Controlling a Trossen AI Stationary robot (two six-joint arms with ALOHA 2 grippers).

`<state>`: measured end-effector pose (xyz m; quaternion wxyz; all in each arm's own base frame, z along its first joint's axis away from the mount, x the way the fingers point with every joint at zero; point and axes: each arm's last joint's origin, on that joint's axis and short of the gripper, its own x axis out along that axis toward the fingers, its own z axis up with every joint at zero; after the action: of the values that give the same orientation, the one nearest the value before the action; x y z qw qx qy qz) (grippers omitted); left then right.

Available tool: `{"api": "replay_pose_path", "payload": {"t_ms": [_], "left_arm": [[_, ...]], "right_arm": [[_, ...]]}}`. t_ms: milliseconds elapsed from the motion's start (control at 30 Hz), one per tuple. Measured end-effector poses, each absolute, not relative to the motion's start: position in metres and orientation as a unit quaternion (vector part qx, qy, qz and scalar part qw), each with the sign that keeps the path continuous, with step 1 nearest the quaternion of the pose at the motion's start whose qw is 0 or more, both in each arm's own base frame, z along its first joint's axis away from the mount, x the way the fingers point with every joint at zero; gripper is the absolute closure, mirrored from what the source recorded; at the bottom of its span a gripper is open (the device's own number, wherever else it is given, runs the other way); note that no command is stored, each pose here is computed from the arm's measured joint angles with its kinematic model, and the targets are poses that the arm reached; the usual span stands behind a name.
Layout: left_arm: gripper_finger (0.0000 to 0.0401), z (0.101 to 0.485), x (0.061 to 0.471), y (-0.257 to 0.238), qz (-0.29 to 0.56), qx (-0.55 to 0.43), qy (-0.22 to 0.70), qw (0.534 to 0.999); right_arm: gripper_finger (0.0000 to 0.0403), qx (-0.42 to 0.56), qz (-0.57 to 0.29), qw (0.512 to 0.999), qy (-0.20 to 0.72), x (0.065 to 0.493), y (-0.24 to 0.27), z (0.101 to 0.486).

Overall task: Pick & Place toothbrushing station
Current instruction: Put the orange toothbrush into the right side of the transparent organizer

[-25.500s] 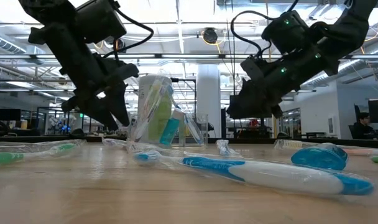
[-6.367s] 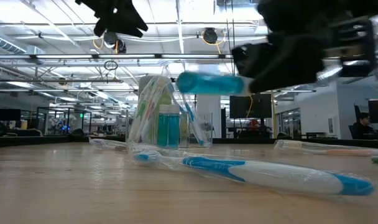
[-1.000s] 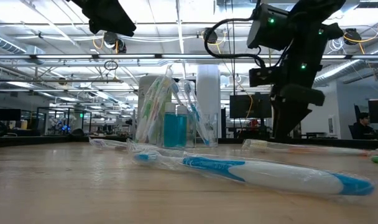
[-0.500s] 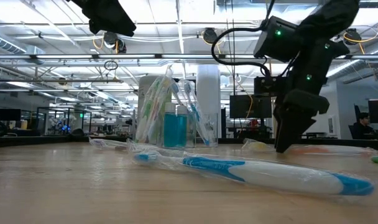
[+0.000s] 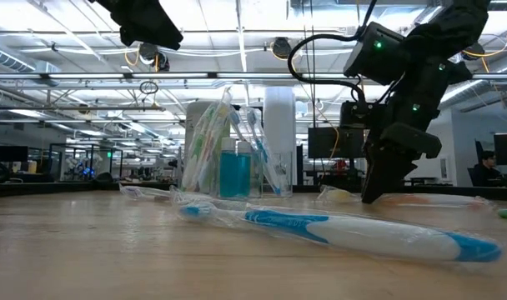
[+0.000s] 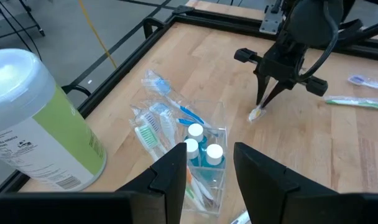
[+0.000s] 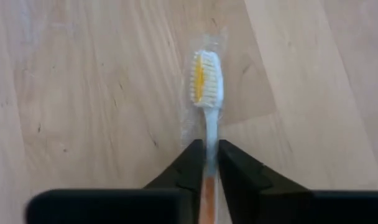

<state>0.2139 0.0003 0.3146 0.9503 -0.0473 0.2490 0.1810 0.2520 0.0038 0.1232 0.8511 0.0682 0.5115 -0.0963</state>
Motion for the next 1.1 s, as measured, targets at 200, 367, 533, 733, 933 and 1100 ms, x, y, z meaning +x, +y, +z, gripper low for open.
{"api": "replay_pose_path", "payload": {"t_ms": [200,367,533,733,933,1100], "left_arm": [[0.0260,0.314,0.214,0.000,0.181,-0.047,0.250,0.950],[0.0260,0.314,0.214,0.000,0.181,-0.047,0.250,0.950],[0.0260,0.314,0.214,0.000,0.181,-0.047,0.250,0.950],[0.0260,0.314,0.214,0.000,0.181,-0.047,0.250,0.950],[0.0260,0.314,0.214,0.000,0.181,-0.047,0.249,0.950],[0.0260,0.314,0.214,0.000,0.180,-0.045,0.250,0.950]], "right_arm": [[0.0389,0.062,-0.088,0.859,0.500,0.255,0.004,0.124],[0.0391,0.066,-0.085,0.867,0.486,0.256,0.004,0.129],[0.0398,0.077,-0.071,0.912,0.397,0.263,0.005,0.153],[0.0402,0.043,-0.066,0.975,0.208,0.279,0.004,0.193],[0.0401,-0.029,-0.094,0.995,-0.011,0.291,0.001,0.232],[0.0402,-0.059,-0.113,0.987,-0.099,0.295,-0.005,0.241]]}}
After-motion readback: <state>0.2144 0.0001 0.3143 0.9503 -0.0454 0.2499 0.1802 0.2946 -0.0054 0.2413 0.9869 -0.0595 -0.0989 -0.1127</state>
